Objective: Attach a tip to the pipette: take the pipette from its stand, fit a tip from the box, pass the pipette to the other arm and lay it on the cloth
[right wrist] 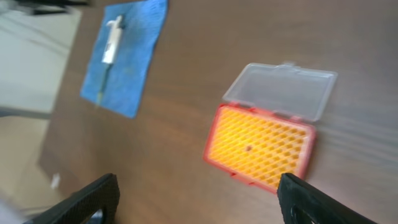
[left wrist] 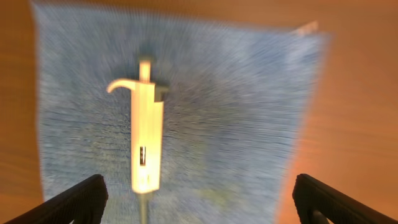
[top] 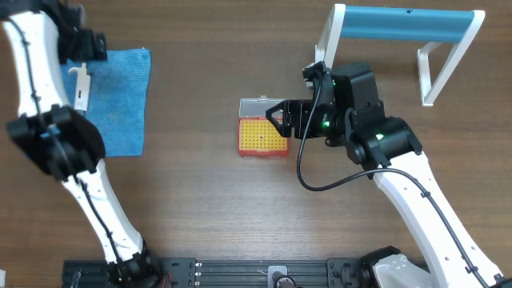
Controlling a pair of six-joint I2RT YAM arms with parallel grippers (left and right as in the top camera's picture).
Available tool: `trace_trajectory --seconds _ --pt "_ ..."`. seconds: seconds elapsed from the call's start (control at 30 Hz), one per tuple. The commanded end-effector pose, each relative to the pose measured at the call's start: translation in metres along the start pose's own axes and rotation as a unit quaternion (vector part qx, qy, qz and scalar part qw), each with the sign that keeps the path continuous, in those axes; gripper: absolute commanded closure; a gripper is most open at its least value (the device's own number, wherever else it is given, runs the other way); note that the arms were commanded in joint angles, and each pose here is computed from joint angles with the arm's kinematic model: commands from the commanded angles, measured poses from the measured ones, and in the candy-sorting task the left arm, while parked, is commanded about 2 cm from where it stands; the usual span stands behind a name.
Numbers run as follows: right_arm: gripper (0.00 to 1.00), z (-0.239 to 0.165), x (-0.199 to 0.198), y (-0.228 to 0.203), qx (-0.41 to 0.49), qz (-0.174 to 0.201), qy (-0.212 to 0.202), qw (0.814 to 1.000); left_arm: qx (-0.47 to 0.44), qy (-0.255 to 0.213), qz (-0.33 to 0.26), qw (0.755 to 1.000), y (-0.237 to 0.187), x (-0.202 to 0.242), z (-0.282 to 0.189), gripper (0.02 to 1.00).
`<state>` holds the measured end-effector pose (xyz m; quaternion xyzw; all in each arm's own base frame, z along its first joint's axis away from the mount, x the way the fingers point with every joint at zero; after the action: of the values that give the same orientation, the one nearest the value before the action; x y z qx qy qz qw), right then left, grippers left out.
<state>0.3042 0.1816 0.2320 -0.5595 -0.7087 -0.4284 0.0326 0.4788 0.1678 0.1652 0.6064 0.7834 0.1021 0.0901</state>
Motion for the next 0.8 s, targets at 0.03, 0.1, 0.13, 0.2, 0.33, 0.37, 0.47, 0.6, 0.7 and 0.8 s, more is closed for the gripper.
trace_trajectory --seconds 0.03,0.1,0.13,0.2,0.33,0.37,0.47,0.6,0.7,0.8 --pt "0.174 -0.027 -0.021 0.021 -0.062 -0.050 -0.080 0.994 -0.073 -0.058 -0.001 0.996 -0.009 -0.024 -0.106 0.058" --pt "0.174 -0.040 -0.030 0.028 -0.081 -0.086 -0.106 0.987 -0.057 -0.058 -0.004 0.997 -0.034 -0.027 -0.135 0.056" --pt "0.174 -0.045 -0.033 0.030 -0.085 -0.102 -0.112 0.985 -0.045 -0.059 -0.005 0.997 -0.048 -0.029 -0.146 0.058" --pt "0.174 -0.058 -0.038 0.035 -0.098 -0.136 -0.126 0.978 -0.051 -0.063 -0.038 0.996 -0.061 -0.032 -0.169 0.056" --pt "0.174 -0.089 -0.039 0.038 -0.131 -0.144 -0.145 0.970 -0.115 -0.151 -0.019 0.982 -0.077 -0.072 -0.230 0.058" --pt "0.174 -0.097 -0.039 0.035 -0.134 -0.143 -0.152 0.969 -0.128 -0.157 -0.022 0.979 -0.082 -0.077 -0.243 0.056" --pt "0.174 -0.126 -0.035 0.018 -0.138 -0.160 -0.189 0.959 -0.179 -0.169 -0.007 0.969 -0.107 -0.097 -0.290 0.056" --pt "0.174 -0.163 -0.020 -0.018 -0.143 -0.180 -0.208 0.951 -0.255 -0.187 0.039 0.948 -0.154 -0.117 -0.352 0.056" --pt "0.174 -0.193 -0.005 -0.050 -0.182 -0.215 -0.214 0.935 -0.295 -0.180 0.045 0.938 -0.202 -0.113 -0.381 0.056" --pt "0.174 -0.210 -0.008 -0.082 -0.211 -0.217 -0.239 0.923 -0.288 -0.176 0.041 0.941 -0.243 -0.109 -0.376 0.058"
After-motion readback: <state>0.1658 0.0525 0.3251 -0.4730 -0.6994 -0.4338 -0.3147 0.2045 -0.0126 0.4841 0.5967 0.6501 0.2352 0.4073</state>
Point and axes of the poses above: each gripper's point midway between its finger pads, its own z axis out along the fingers, its own x axis along the line the jaws close on, y = z × x, the point moved 2 cm from there along -z, back along the fingers, and after that the axes turned 5 degrees about -z, right-handed, at the moved point
